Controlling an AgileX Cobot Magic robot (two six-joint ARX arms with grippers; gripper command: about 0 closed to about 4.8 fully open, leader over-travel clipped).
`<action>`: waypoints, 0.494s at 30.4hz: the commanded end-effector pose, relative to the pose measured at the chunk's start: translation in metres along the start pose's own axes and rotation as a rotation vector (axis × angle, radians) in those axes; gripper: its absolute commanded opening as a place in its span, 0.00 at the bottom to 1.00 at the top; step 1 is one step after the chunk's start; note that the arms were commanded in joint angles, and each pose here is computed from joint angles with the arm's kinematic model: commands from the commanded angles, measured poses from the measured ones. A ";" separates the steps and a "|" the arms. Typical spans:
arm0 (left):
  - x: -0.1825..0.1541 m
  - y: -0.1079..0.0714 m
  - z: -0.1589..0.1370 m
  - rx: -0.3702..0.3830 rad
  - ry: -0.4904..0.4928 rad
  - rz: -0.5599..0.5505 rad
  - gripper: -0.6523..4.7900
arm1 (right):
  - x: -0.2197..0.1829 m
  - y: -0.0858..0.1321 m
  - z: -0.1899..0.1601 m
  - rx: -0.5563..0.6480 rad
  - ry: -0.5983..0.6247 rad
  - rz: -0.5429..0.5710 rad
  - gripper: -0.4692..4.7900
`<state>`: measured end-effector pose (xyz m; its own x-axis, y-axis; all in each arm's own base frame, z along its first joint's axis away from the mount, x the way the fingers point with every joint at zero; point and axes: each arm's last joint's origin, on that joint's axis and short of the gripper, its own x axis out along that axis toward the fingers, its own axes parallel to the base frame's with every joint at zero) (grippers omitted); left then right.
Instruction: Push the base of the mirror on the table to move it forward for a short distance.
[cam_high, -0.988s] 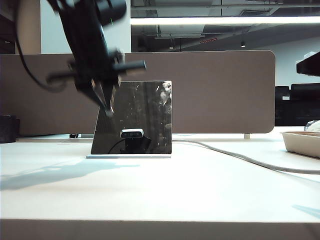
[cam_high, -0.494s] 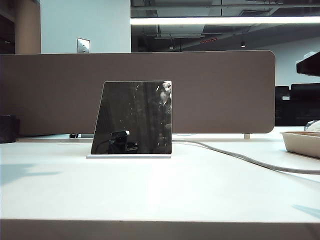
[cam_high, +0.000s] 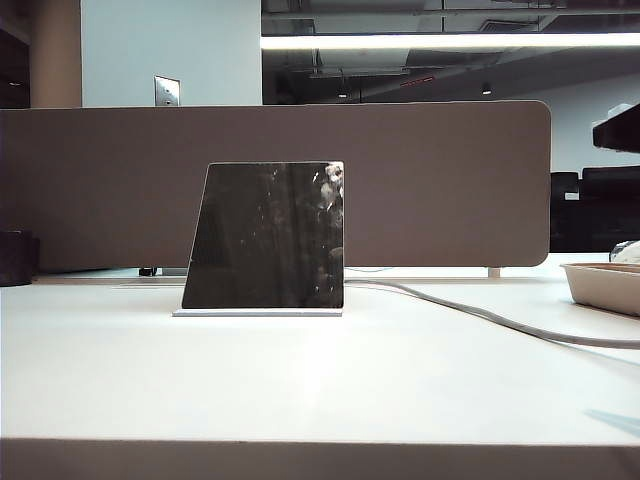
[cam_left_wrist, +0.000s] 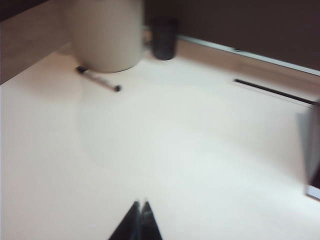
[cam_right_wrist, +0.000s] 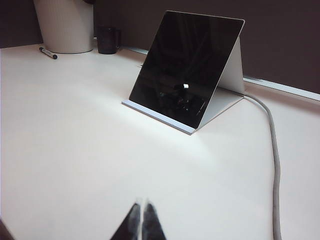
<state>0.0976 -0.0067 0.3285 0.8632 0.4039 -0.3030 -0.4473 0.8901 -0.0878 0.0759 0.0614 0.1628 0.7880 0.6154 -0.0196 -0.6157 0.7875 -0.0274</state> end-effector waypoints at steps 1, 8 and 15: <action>-0.002 0.014 -0.017 -0.109 -0.068 0.040 0.12 | 0.000 0.000 0.002 0.000 -0.015 0.002 0.13; 0.006 0.025 -0.057 -0.173 -0.198 -0.044 0.12 | 0.000 0.000 0.002 0.000 -0.015 0.002 0.13; 0.020 0.025 -0.105 -0.108 -0.273 -0.288 0.12 | 0.000 0.000 0.002 0.000 -0.015 0.003 0.13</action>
<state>0.0785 0.0032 0.2250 0.9637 0.2650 -0.0316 -0.2646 0.9329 -0.2444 0.0759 0.0614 0.1628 0.7880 0.6154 -0.0196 -0.6157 0.7875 -0.0274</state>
